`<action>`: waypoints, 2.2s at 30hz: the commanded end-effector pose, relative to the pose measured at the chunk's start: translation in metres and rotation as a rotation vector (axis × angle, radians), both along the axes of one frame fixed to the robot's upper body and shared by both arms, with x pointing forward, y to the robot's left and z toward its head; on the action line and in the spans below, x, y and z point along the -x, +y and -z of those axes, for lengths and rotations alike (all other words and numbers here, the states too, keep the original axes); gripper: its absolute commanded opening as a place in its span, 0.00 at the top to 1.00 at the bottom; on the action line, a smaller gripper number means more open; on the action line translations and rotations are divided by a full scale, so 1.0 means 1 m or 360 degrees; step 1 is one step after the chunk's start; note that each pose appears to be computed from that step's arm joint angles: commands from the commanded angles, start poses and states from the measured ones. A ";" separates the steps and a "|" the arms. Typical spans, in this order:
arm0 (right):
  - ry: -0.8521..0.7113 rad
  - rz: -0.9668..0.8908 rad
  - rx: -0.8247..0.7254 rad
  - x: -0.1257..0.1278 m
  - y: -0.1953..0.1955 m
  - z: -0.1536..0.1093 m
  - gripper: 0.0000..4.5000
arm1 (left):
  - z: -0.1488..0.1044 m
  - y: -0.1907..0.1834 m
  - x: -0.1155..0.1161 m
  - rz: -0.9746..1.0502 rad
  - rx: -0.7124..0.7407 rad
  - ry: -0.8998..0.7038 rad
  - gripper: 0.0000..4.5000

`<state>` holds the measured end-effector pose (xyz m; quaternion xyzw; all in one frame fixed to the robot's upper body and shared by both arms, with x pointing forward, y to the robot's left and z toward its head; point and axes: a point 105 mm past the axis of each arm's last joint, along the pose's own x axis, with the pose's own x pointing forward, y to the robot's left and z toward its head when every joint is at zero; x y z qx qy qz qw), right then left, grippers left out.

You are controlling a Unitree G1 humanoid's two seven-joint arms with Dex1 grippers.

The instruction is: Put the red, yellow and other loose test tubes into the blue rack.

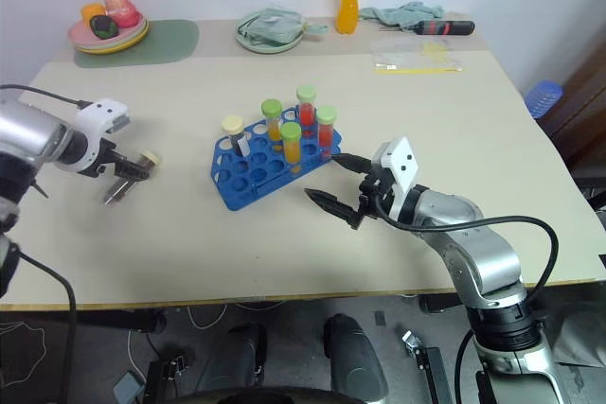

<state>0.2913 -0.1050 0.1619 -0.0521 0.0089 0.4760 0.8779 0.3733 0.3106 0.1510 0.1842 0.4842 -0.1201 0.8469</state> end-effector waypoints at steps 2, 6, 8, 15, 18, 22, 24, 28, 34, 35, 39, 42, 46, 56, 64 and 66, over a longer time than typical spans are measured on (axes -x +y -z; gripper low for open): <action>-0.0110 -0.0001 -0.0027 0.004 0.003 -0.014 0.00 | 0.000 0.006 -0.002 0.0060 -0.0032 0.0067 0.30; -0.0115 0.0000 -0.0028 0.003 0.003 -0.014 0.00 | 0.001 0.007 -0.001 0.0094 -0.0014 0.0105 0.73; -0.0118 0.0000 -0.0028 0.003 0.003 -0.015 0.00 | -0.008 0.006 -0.003 0.0108 0.0026 0.0052 0.83; -0.0118 0.0024 -0.0030 0.004 -0.001 -0.015 0.00 | -0.136 -0.019 -0.034 0.0343 0.0358 -0.1315 0.83; -0.0116 0.0027 -0.0026 0.003 -0.002 -0.014 0.00 | -0.168 -0.048 -0.010 0.0543 0.0488 -0.1723 0.83; -0.0100 0.0010 0.0002 0.001 -0.004 -0.014 0.00 | -0.177 -0.143 0.065 0.0902 0.1042 -0.2039 0.83; -0.0092 0.0002 0.0017 -0.001 -0.005 -0.014 0.00 | -0.156 -0.184 0.082 0.0959 0.1088 -0.2020 0.83; -0.0082 -0.0012 0.0039 -0.006 -0.006 -0.014 0.00 | -0.114 -0.242 0.101 0.1057 0.1146 -0.1925 0.83; -0.0077 0.0028 0.0077 -0.013 -0.015 -0.013 0.00 | -0.074 -0.249 0.084 0.0911 0.1048 -0.1986 0.83; -0.0079 0.0042 0.0081 -0.014 -0.018 -0.014 0.00 | -0.069 -0.247 0.081 0.0880 0.1046 -0.1986 0.83; -0.0079 0.0079 0.0098 -0.011 -0.025 -0.013 0.00 | -0.048 -0.242 0.073 0.0838 0.1028 -0.1960 0.83; -0.0072 0.0092 0.0106 -0.007 -0.028 -0.011 0.00 | -0.038 -0.232 0.064 0.0747 0.1039 -0.1944 0.83; -0.0068 0.0105 0.0107 -0.005 -0.029 -0.011 0.00 | -0.031 -0.225 0.057 0.0694 0.1045 -0.1920 0.83; -0.0069 0.0108 0.0108 -0.005 -0.029 -0.012 0.00 | -0.018 -0.232 0.045 0.0747 0.1014 -0.1872 0.83; -0.0064 0.0105 0.0103 -0.004 -0.028 -0.009 0.00 | -0.012 -0.226 0.050 0.0730 0.0984 -0.1853 0.83; -0.0061 0.0103 0.0101 -0.004 -0.027 -0.009 0.00 | -0.011 -0.224 0.051 0.0719 0.0976 -0.1847 0.83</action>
